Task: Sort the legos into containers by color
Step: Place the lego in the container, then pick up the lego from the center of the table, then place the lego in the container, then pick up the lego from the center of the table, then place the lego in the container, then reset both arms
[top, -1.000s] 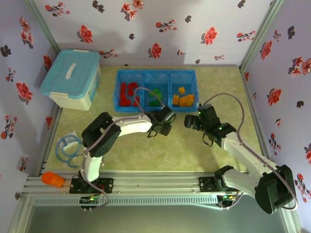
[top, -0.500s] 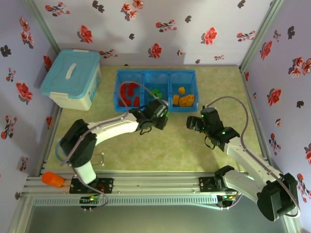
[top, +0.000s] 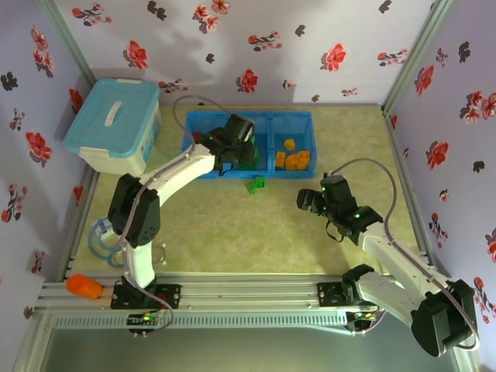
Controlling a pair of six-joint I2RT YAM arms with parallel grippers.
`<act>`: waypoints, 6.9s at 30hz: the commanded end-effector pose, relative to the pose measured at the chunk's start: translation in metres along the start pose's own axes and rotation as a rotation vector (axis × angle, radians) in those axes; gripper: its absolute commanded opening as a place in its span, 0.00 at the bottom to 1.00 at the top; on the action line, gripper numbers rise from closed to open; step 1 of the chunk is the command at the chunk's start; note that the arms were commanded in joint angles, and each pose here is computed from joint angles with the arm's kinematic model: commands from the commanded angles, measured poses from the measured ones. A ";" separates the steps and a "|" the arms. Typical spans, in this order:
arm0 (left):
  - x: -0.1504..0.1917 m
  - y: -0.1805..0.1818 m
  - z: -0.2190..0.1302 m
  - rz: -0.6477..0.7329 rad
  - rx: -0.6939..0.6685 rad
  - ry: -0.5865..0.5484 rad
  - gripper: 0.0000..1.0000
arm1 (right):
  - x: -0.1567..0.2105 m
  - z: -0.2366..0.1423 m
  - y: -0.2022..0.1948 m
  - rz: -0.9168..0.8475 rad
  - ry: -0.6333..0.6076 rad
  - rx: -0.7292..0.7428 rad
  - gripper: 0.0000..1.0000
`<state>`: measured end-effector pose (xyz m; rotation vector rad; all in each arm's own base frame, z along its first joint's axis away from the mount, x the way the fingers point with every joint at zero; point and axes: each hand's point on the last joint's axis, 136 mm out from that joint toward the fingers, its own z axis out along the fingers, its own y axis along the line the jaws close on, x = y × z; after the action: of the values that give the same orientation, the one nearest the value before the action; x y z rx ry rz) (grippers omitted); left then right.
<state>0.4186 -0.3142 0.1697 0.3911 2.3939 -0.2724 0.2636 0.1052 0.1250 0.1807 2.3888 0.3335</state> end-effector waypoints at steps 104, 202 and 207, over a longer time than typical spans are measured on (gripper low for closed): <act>0.045 0.024 -0.078 -0.102 0.046 -0.103 0.72 | 0.020 0.013 0.034 -0.043 0.058 -0.066 0.87; 0.178 0.158 -0.211 -0.267 -0.341 -0.364 0.87 | -0.092 0.013 0.129 -0.335 -0.100 0.042 0.91; 0.177 0.180 -0.216 -0.247 -0.495 -0.391 0.91 | -0.102 -0.030 0.084 -0.314 -0.264 0.102 0.92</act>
<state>0.2205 -0.0688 0.1818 -0.1023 2.0986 -0.0104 0.3232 0.1845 0.2151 -0.1606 2.2493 0.1129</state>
